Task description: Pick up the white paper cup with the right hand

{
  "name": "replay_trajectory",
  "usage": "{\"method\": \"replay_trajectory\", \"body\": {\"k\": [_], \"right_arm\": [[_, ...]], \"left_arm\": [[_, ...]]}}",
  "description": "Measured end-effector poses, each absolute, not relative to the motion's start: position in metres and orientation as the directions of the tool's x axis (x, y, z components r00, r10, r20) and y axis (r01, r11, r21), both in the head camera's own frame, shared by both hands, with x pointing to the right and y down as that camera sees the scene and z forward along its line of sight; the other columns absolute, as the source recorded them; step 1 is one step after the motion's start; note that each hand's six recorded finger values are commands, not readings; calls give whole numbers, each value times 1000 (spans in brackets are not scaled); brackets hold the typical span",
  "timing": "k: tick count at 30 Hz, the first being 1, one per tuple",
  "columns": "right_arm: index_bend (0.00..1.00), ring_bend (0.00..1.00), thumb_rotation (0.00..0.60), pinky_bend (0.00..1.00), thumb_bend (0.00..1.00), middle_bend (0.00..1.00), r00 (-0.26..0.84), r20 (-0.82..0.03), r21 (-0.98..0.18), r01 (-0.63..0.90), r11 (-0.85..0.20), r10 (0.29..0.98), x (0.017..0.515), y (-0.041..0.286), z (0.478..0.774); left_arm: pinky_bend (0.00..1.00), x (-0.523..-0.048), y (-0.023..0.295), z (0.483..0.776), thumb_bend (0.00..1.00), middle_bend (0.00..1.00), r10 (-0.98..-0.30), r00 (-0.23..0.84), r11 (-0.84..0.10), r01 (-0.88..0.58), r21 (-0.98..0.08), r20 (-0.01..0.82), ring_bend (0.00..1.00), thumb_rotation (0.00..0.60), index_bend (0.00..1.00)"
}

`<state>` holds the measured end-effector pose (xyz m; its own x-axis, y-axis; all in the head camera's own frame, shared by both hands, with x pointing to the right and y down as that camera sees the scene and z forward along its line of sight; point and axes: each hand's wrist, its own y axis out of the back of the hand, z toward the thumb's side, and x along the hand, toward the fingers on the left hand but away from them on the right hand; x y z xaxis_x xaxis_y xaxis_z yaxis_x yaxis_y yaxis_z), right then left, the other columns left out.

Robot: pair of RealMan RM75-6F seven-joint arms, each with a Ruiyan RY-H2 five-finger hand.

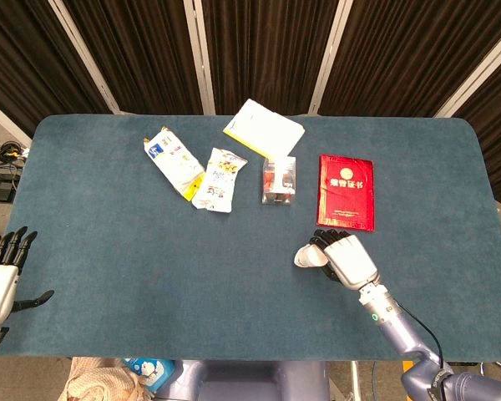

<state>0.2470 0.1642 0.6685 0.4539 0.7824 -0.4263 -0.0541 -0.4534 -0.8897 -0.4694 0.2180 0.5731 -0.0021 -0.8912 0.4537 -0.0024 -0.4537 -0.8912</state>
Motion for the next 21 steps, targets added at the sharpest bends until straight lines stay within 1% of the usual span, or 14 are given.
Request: {"method": "replay_trajectory", "body": {"k": [3, 4, 6, 8, 10, 12, 14, 18, 21], "right_arm": [[397, 335, 600, 471, 491, 301, 448, -438, -886, -69, -458, 779, 247, 166, 673], [359, 331, 600, 459, 491, 300, 445, -444, -883, -71, -464, 777, 247, 167, 675], [228, 298, 600, 415, 492, 280, 439, -455, -878, -76, -472, 775, 247, 168, 678], [67, 234, 600, 350, 491, 218, 434, -465, -874, -87, -478, 772, 247, 170, 680], [10, 191, 600, 307, 486, 164, 428, -475, -870, -99, -483, 769, 246, 172, 682], [0, 145, 600, 271, 476, 110, 426, -481, -867, -103, -488, 766, 244, 173, 682], [0, 114, 600, 255, 469, 79, 425, -483, -867, -110, -487, 765, 242, 174, 680], [0, 93, 600, 247, 465, 56, 420, -487, -868, -136, -477, 766, 244, 173, 672], [0, 82, 600, 243, 465, 45, 403, -484, -873, -159, -461, 777, 258, 172, 659]], "left_arm": [[0, -469, 218, 573, 0, 0, -891, -2, -455, -4, -891, 455, 0, 600, 0], [0, -469, 218, 573, 0, 0, -891, -2, -455, -5, -891, 455, 0, 600, 0], [0, -469, 218, 573, 0, 0, -891, -2, -455, -5, -891, 455, 0, 600, 0], [0, -469, 218, 573, 0, 0, -891, -3, -455, -6, -891, 455, 0, 600, 0], [0, -470, 218, 573, 0, 0, -890, -3, -455, -7, -890, 455, 0, 600, 0], [0, -470, 218, 573, 0, 0, -891, -3, -454, -7, -891, 454, 0, 600, 0], [0, -470, 218, 573, 0, 0, -891, -4, -454, -8, -891, 454, 0, 600, 0], [0, -470, 218, 573, 0, 0, -891, -5, -455, -10, -891, 455, 0, 600, 0], [0, -470, 218, 572, 0, 0, -891, -5, -454, -9, -891, 454, 0, 600, 0]]}}
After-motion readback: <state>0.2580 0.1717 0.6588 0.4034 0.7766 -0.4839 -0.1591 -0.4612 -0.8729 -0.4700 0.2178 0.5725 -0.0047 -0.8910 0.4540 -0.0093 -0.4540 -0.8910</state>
